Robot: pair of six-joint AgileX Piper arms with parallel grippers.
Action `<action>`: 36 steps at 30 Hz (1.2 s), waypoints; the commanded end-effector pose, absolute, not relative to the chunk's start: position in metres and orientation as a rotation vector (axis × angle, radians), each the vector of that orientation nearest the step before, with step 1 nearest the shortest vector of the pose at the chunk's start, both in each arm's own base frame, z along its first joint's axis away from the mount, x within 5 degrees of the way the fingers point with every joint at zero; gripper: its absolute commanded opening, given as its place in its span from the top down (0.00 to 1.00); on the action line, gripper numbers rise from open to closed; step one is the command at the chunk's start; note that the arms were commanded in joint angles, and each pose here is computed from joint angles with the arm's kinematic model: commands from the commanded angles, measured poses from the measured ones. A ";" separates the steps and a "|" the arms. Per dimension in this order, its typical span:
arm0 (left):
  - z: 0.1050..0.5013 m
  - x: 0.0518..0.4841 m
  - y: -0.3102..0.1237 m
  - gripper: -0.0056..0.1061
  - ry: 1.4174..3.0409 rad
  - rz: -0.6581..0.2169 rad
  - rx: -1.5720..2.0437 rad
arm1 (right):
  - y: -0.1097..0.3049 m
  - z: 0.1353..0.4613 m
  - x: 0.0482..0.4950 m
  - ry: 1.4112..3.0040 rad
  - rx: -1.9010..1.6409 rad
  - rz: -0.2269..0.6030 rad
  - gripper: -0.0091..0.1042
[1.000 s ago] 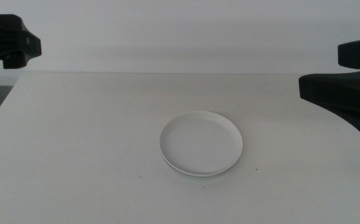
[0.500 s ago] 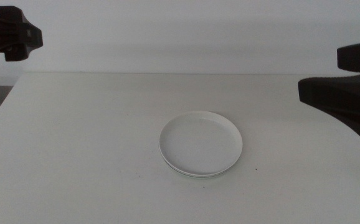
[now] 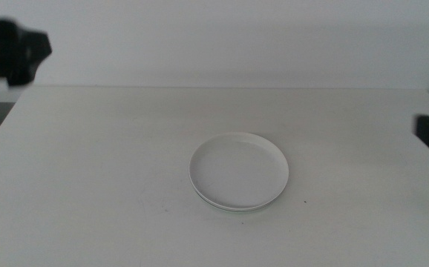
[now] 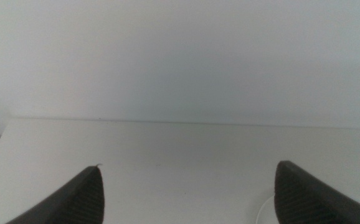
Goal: Stack the three bowls on top of each other.
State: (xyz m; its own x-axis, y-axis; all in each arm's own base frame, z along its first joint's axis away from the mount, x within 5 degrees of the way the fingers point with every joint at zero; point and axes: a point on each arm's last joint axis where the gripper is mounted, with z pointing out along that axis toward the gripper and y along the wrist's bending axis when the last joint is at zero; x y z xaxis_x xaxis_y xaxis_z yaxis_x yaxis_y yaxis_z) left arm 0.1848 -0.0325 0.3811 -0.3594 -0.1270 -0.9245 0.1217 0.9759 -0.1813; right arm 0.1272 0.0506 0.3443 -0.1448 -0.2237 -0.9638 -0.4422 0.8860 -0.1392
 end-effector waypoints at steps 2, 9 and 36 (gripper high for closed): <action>0.358 0.158 -0.028 0.11 1.852 -0.288 -0.030 | 0.030 0.321 0.118 1.734 -0.441 0.037 0.10; 0.299 0.103 -0.019 0.11 1.846 -0.276 -0.023 | 0.006 0.263 0.087 1.778 -0.314 -0.148 0.10; 0.190 0.055 -0.008 0.11 1.745 -0.179 0.050 | 0.007 0.193 0.056 1.688 -0.243 -0.121 0.10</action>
State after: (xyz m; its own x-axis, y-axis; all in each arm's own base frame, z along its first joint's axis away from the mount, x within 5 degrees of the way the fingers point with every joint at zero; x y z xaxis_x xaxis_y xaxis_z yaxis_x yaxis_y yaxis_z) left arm 0.0547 -0.0082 0.1887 -0.1952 -0.0677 -0.9784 0.1347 0.9863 -0.0952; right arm 0.0554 0.0072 0.1925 -0.1303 -0.2373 -0.9627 -0.1036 0.9689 -0.2248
